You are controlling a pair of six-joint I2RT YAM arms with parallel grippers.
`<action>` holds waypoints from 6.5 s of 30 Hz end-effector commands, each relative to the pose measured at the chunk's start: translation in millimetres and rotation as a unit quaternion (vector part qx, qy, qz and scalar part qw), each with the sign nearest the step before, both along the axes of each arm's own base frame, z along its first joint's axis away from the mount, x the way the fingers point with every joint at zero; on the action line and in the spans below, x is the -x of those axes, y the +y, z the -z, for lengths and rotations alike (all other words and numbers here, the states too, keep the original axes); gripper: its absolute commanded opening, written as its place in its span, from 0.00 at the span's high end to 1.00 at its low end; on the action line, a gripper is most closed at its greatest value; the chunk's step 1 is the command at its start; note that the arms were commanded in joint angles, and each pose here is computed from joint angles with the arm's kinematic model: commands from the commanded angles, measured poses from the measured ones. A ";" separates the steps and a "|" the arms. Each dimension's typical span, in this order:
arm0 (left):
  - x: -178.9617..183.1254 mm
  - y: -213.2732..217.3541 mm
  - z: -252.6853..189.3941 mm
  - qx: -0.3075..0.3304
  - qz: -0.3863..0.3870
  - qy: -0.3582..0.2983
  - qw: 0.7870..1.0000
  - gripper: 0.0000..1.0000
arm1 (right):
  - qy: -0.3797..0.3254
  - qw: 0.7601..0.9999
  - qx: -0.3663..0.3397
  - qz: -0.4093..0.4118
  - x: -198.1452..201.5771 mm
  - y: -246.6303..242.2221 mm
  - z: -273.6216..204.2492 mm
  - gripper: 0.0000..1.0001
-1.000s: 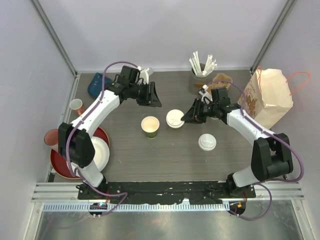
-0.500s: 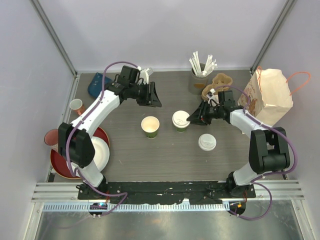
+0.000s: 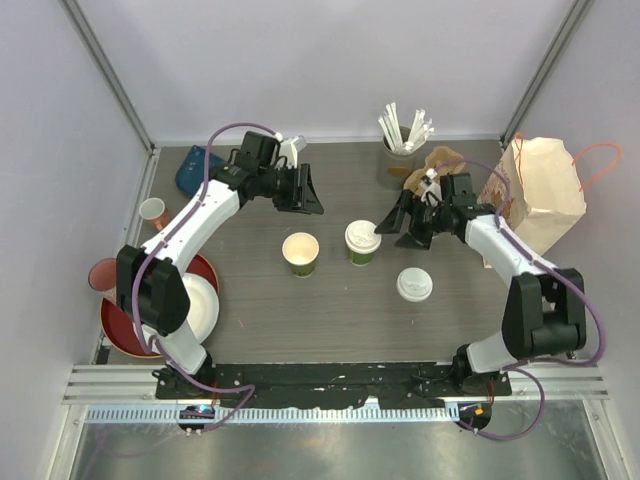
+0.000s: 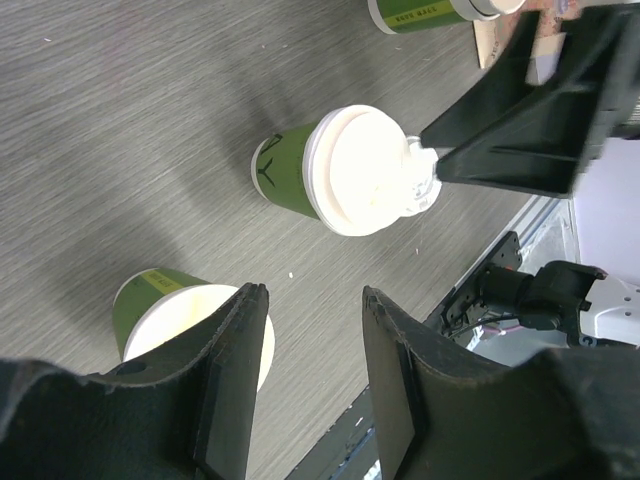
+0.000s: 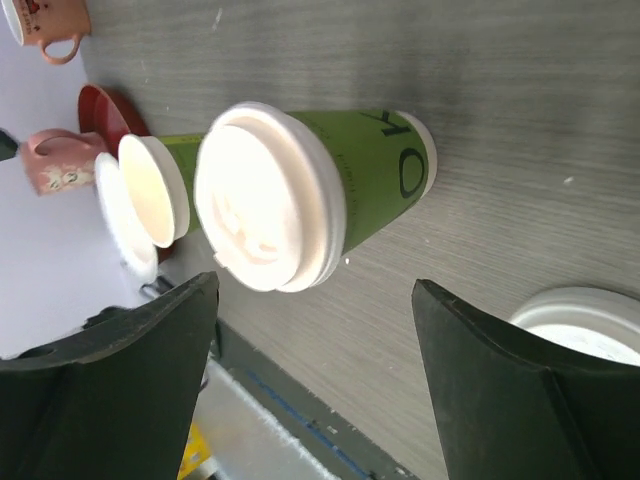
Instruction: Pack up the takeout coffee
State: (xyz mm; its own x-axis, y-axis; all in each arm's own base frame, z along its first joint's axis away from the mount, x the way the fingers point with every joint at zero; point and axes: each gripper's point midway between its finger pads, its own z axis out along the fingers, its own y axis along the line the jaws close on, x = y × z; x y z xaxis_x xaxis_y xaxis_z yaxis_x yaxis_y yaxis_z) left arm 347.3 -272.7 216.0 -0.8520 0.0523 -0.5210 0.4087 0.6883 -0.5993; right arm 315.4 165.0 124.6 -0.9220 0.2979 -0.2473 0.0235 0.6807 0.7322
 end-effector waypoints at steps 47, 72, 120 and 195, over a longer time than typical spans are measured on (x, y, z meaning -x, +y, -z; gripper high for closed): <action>25.3 48.1 -54.7 0.015 0.037 -0.123 0.992 0.40 | -0.267 0.694 0.448 -0.496 84.7 -69.7 83.6 0.48; 23.4 62.9 -60.5 0.021 0.027 -0.122 0.992 0.39 | -0.315 0.718 0.396 -0.478 103.0 -43.4 -11.3 0.99; 133.7 -100.9 -110.4 0.287 0.262 -0.120 0.913 0.52 | -0.477 0.849 0.107 -0.203 97.8 35.9 -220.6 0.99; -124.8 85.0 52.8 0.205 -0.038 -0.093 0.974 1.00 | -0.425 0.853 0.212 -0.215 79.9 12.4 -170.1 0.99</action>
